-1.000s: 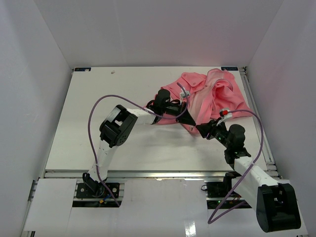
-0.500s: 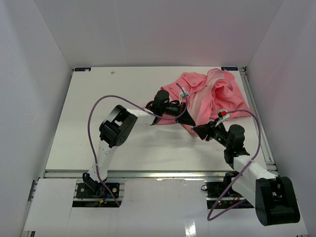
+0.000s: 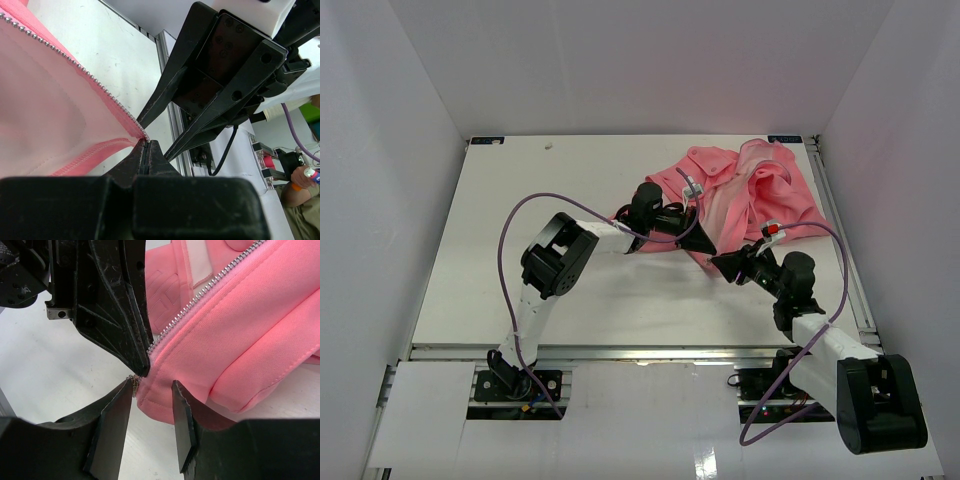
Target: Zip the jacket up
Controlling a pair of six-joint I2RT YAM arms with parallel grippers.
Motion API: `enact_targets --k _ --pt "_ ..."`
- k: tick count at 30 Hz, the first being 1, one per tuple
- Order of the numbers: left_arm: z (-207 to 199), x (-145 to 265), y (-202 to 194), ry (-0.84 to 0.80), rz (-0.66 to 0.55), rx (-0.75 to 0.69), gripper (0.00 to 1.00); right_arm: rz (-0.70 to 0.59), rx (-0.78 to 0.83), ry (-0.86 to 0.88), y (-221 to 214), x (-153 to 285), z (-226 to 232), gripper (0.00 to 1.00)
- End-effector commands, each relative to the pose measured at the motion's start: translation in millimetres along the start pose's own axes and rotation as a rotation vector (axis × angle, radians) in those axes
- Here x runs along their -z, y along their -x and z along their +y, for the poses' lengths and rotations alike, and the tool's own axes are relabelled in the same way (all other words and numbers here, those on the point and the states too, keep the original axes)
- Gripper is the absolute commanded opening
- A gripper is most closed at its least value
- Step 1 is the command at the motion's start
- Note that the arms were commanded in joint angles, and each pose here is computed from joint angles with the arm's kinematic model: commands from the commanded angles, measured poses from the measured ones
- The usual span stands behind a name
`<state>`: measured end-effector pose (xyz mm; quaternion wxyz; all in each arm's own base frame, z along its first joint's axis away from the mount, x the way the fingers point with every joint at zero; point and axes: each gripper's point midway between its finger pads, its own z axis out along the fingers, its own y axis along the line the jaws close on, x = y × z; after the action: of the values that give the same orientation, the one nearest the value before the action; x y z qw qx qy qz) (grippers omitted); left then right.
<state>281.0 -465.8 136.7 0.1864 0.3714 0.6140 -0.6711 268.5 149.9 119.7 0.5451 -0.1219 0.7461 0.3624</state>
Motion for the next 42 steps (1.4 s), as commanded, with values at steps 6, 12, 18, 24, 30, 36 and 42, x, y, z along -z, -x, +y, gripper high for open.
enact_targets --k 6,12,18,24,30,36,42 --pt "-44 4 34 -0.062 -0.026 -0.123 0.0 -0.022 0.008 0.028 3 -3 2 0.45" --pt "-46 4 35 -0.073 -0.031 -0.122 0.0 -0.023 0.005 0.061 2 -3 8 0.42" --pt "-49 4 36 -0.092 -0.036 -0.128 0.0 -0.026 -0.001 0.08 2 -3 11 0.34" --pt "-48 4 34 -0.095 -0.036 -0.125 0.0 -0.024 -0.011 0.094 1 -3 13 0.27" --pt "-47 4 32 -0.09 -0.036 -0.123 0.0 -0.03 -0.009 0.109 2 -2 16 0.22" --pt "-44 3 32 -0.084 -0.034 -0.122 0.0 -0.035 -0.011 0.108 2 0 17 0.29" --pt "-44 4 32 -0.083 -0.033 -0.12 0.0 -0.04 -0.017 0.106 3 1 18 0.32"
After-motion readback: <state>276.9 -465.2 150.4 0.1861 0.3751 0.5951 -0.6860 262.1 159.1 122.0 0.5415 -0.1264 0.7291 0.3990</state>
